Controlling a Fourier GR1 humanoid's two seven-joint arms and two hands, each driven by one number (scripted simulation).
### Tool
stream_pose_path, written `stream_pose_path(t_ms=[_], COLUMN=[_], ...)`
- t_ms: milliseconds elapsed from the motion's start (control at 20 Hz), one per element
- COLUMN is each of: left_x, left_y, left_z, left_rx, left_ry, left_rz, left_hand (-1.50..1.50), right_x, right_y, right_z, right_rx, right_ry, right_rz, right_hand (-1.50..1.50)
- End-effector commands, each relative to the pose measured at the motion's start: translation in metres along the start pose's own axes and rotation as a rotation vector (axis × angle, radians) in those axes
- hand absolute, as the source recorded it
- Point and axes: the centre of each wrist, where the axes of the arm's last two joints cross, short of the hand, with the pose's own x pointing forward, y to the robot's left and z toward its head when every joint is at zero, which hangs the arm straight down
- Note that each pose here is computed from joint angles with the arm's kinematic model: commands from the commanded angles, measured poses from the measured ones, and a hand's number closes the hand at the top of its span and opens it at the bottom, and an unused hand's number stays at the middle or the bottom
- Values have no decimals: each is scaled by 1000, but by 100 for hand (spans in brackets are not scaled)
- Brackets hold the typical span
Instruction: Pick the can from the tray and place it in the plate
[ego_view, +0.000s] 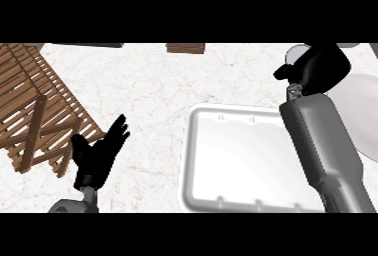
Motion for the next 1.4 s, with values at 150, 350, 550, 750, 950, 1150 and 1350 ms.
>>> stream_pose_path(t_ms=[150, 350, 550, 750, 950, 1150, 1350], left_x=[-8, -9, -18, -12, -13, -15, -11], left_y=[3, 10, 7, 7, 6, -3, 10], left_z=[1, 6, 7, 7, 7, 2, 6], left_rx=[21, 29, 49, 57, 70, 50, 64], left_ry=[44, 34, 54, 52, 59, 63, 56], left_rz=[13, 9, 15, 15, 19, 35, 11], left_hand=[0, 0, 0, 0, 0, 0, 0], right_x=[-1, -23, -78, -111, -137, -176, -193], right_y=[0, 12, 35, 38, 33, 49, 39], right_z=[-27, -30, -46, -67, -100, -102, -130], right_rx=[-212, -311, -368, -491, -529, -538, -553], right_ry=[302, 298, 333, 361, 390, 401, 408], right_rz=[-207, -277, -198, -167, -139, -139, -143], right_hand=[150, 150, 150, 150, 150, 150, 150])
